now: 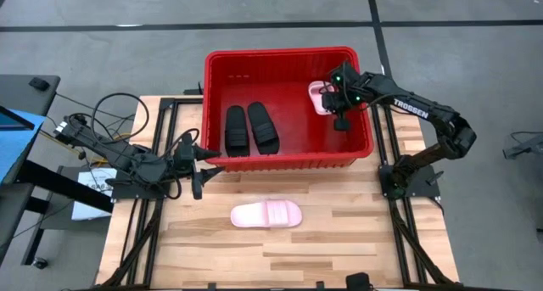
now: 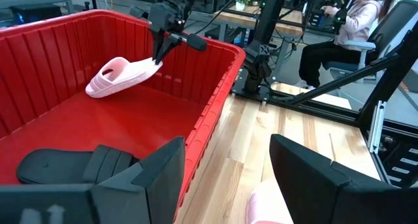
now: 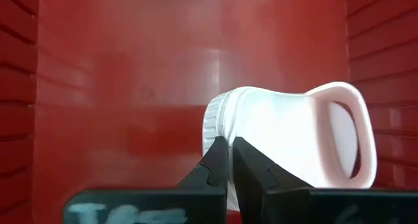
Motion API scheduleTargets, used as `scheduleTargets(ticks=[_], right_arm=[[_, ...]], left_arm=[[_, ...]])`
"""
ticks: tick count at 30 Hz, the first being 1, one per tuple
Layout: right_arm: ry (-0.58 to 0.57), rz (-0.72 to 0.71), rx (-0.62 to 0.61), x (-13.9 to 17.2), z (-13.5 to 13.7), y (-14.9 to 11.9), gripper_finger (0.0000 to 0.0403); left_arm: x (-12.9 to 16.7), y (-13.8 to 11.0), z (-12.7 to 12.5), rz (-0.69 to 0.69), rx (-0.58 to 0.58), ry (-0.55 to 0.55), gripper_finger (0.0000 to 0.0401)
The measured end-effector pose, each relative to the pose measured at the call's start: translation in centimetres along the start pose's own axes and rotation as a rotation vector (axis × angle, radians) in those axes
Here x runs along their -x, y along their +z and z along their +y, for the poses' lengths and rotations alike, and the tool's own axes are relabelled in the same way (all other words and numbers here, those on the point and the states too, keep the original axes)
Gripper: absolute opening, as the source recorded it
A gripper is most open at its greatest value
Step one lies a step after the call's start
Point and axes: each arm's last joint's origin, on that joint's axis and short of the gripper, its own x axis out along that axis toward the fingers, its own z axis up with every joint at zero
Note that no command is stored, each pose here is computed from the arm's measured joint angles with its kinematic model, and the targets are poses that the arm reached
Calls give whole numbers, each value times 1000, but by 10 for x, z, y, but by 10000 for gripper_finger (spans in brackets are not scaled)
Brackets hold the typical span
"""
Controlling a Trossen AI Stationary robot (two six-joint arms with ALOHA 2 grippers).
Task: Pick and place slides into bin
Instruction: Put the right pink slide into the red container, then put the pink slide into the red container
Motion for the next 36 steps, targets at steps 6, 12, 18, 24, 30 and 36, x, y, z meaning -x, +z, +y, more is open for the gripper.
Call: scheduleTargets(ticks=[6,12,18,24,30,36], right_arm=[[28,39,-13,0,3,-4,0],[57,55,-43,0,5,-6,0],[86,38,-79,1,7,-5,0],[101,46,-102,1,8,-6,10],[106,51,-106,1,9,-7,46],[106,51,-105,1,9,-7,69]], left_arm=[[0,0,0,0,0,0,215],[0,0,0,1,-1,0,215],[0,0,0,1,-1,0,215],[0,0,0,1,-1,0,215],[0,0,0,1,-1,0,215],[0,0,0,1,-1,0,215]])
